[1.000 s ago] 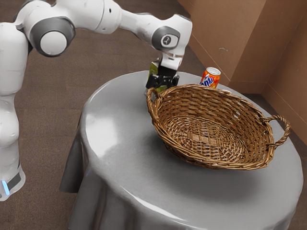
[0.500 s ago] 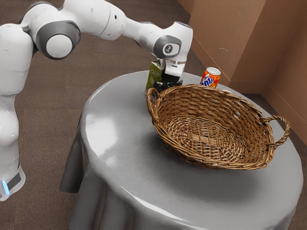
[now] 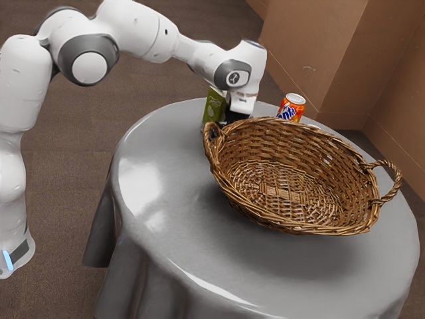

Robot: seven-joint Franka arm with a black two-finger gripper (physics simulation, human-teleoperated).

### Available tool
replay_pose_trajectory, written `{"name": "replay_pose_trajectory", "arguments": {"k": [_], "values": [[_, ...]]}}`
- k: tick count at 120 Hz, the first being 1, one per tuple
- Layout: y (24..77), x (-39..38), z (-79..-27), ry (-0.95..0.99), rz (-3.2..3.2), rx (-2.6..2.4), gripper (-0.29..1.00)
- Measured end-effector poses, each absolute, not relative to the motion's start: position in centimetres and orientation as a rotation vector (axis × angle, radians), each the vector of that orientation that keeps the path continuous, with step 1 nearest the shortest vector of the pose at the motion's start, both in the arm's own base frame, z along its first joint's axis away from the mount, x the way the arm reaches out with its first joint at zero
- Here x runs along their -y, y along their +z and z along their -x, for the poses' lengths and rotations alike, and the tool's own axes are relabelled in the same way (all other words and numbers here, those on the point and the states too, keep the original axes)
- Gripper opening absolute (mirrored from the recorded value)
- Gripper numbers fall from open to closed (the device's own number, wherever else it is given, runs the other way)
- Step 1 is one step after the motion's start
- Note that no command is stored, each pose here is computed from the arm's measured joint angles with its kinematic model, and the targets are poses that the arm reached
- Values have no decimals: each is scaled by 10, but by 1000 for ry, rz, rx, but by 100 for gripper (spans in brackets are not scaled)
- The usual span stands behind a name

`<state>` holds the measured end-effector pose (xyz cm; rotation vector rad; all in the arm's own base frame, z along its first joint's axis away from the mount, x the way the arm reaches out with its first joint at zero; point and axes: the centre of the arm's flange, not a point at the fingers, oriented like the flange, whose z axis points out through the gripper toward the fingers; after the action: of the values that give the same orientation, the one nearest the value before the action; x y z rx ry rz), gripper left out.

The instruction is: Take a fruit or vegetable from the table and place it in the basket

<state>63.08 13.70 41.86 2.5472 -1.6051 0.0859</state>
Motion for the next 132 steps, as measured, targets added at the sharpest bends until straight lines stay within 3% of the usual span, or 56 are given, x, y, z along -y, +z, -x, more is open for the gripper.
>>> {"name": "replay_pose_trajectory", "arguments": {"k": [40,85,132], "values": [[410,-139,-635,95,-2563,1597,65],[411,-138,-637,112,-2581,1591,20],[418,-142,-638,134,-2624,1546,16]]}}
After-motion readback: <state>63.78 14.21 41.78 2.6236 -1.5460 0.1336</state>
